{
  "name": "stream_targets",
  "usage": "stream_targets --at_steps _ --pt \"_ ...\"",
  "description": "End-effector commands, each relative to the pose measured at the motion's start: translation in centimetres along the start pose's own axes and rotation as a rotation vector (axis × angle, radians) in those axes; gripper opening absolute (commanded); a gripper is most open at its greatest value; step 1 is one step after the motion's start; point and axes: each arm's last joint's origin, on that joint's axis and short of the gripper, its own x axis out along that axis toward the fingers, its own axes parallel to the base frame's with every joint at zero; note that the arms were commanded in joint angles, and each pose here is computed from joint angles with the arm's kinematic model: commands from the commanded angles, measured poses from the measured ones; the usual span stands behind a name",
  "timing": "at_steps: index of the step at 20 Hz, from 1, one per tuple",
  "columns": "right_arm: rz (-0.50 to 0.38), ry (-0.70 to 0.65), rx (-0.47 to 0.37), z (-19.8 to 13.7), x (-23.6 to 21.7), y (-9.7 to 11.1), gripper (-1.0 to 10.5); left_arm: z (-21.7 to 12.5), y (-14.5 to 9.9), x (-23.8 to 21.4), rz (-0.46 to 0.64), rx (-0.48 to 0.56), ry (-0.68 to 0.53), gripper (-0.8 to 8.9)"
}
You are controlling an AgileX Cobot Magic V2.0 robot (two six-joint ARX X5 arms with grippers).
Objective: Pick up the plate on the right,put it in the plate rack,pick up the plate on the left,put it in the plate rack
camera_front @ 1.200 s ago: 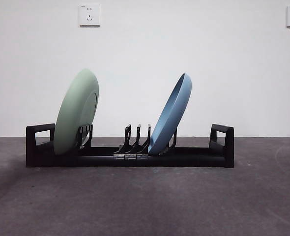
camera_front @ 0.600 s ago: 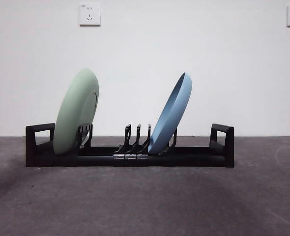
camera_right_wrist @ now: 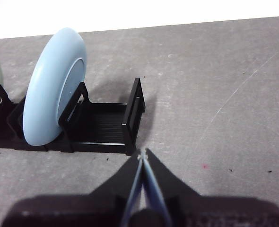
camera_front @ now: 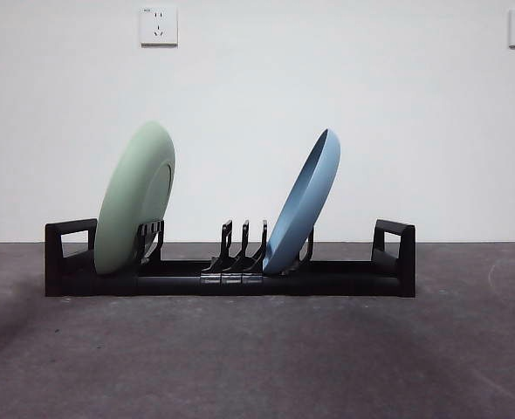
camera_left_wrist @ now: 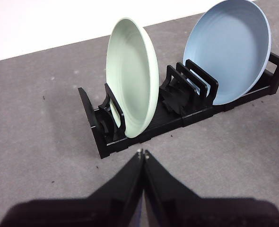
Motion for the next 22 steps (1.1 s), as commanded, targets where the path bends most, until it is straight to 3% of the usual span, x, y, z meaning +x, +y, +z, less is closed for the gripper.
stream_targets --at_steps 1,5,8,14,22 --pt "0.001 -0.002 0.01 -0.1 0.1 0.0 0.0 -0.2 0.0 0.1 0.001 0.002 0.008 -0.03" --pt "0.001 -0.001 0.01 -0.1 0.1 0.0 0.0 -0.2 0.4 -0.3 0.024 0.036 -0.017 -0.03" --pt "0.0 -0.002 0.01 -0.1 0.1 0.0 0.0 -0.9 1.3 -0.5 0.058 0.004 -0.035 -0.03" --pt "0.002 -0.002 0.01 -0.1 0.1 0.0 0.0 -5.0 3.1 0.0 0.219 -0.08 -0.153 -0.03" --pt "0.002 -0.002 0.01 -0.1 0.1 0.0 0.0 -10.2 3.6 2.7 0.242 -0.104 -0.126 -0.03"
